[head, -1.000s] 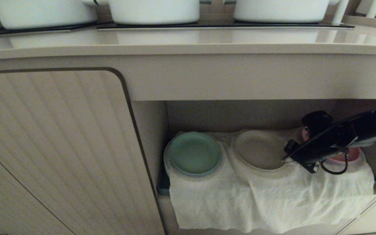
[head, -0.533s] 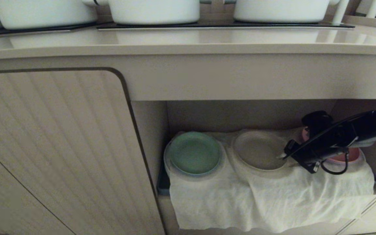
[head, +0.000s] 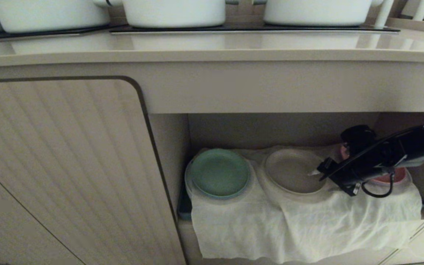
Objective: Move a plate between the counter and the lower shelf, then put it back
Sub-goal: Put the plate in the cupboard
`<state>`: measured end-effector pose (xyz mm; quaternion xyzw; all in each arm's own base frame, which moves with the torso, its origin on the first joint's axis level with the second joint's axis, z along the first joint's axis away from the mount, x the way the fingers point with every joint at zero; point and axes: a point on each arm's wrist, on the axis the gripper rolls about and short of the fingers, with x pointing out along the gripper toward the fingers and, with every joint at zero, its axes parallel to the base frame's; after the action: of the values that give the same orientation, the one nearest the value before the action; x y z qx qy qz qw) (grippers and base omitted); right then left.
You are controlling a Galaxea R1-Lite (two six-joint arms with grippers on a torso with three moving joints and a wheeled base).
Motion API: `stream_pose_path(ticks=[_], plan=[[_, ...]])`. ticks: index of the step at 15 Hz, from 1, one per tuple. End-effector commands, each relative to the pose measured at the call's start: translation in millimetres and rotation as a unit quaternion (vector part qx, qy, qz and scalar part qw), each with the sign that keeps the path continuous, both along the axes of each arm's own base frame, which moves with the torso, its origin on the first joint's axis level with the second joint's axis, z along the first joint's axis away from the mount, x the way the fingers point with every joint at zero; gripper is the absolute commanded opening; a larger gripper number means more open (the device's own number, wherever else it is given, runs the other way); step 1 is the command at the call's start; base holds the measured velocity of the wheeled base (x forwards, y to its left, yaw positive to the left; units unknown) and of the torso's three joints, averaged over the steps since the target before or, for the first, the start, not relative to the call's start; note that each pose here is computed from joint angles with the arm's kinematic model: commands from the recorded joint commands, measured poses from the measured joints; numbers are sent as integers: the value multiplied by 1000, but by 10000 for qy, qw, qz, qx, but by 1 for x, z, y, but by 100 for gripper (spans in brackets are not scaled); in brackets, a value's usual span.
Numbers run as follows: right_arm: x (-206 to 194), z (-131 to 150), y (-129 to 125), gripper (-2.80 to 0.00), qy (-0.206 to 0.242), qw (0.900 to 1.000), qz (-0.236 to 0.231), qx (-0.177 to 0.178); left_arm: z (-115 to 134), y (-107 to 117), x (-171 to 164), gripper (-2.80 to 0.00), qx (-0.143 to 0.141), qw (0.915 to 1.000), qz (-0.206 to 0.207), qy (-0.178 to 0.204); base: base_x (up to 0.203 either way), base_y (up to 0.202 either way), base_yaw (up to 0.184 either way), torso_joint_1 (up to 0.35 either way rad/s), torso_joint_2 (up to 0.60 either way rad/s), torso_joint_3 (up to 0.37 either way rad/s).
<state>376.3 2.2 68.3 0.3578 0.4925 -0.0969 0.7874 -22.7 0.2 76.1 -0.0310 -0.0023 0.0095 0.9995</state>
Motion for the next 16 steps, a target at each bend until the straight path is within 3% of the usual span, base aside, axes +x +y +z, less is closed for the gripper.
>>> stream_pose_path(ticks=[1, 3, 16], plan=[[-11, -3, 0, 0, 139, 9998, 148, -83, 0, 0, 0, -280, -5, 10000, 4, -3, 0, 0, 0, 0, 0, 0], [-19, -5, 0, 0, 182, 9988, 397, -214, 0, 0, 0, -280, -5, 10000, 4, -3, 0, 0, 0, 0, 0, 0], [-8, -3, -2, 0, -6, 9991, 354, -218, 0, 0, 0, -280, -5, 10000, 4, -3, 0, 0, 0, 0, 0, 0]])
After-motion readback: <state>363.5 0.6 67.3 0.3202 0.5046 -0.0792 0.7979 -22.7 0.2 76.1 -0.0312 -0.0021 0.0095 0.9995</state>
